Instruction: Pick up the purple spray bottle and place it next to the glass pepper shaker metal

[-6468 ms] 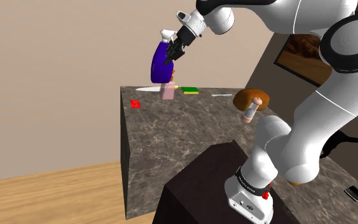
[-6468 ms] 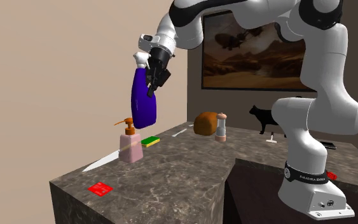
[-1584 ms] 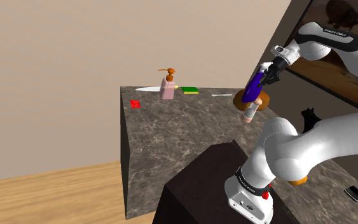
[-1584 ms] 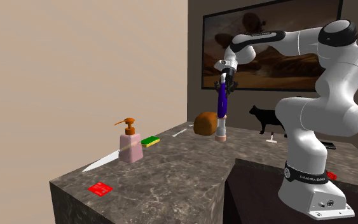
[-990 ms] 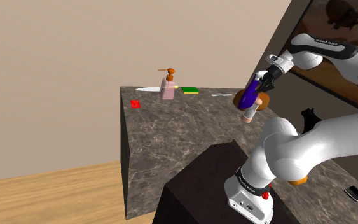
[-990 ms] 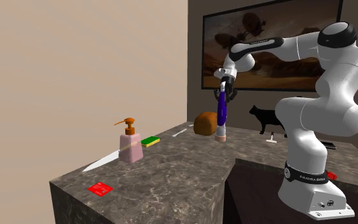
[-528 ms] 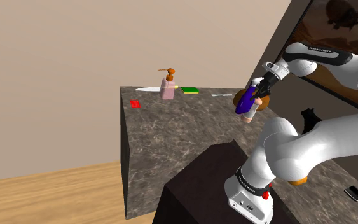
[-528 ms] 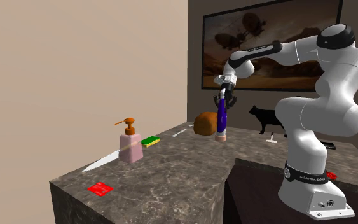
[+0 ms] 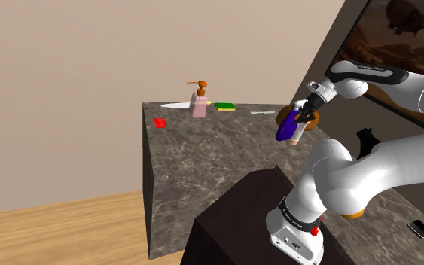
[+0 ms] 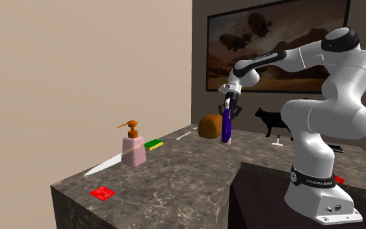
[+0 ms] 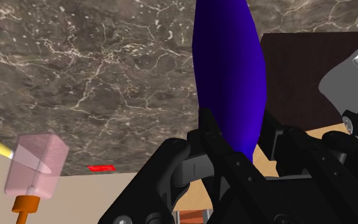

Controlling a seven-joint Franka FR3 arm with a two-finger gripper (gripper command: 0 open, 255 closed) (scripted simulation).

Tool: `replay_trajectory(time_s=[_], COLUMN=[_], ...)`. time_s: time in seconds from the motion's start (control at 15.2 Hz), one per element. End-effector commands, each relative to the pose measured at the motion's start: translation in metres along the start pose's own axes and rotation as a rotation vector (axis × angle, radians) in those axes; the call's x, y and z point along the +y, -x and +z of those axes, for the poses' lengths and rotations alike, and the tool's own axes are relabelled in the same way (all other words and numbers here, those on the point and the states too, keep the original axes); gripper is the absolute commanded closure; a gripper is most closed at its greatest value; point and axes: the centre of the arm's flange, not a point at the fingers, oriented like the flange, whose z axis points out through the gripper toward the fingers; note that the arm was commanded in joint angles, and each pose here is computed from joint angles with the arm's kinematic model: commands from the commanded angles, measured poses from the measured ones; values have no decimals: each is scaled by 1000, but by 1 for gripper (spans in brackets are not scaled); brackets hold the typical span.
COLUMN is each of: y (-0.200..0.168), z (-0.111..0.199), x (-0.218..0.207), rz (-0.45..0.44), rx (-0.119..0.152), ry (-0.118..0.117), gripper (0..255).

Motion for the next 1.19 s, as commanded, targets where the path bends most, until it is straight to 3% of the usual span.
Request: replay_trajectory(time_s=[0.0, 0.73, 1.12], y=[5, 36, 36], z=[9, 57, 57], x=[1, 1, 1], rz=[0, 0, 0], rx=[0, 0, 0], ry=[0, 0, 0], gripper=[255, 255, 255])
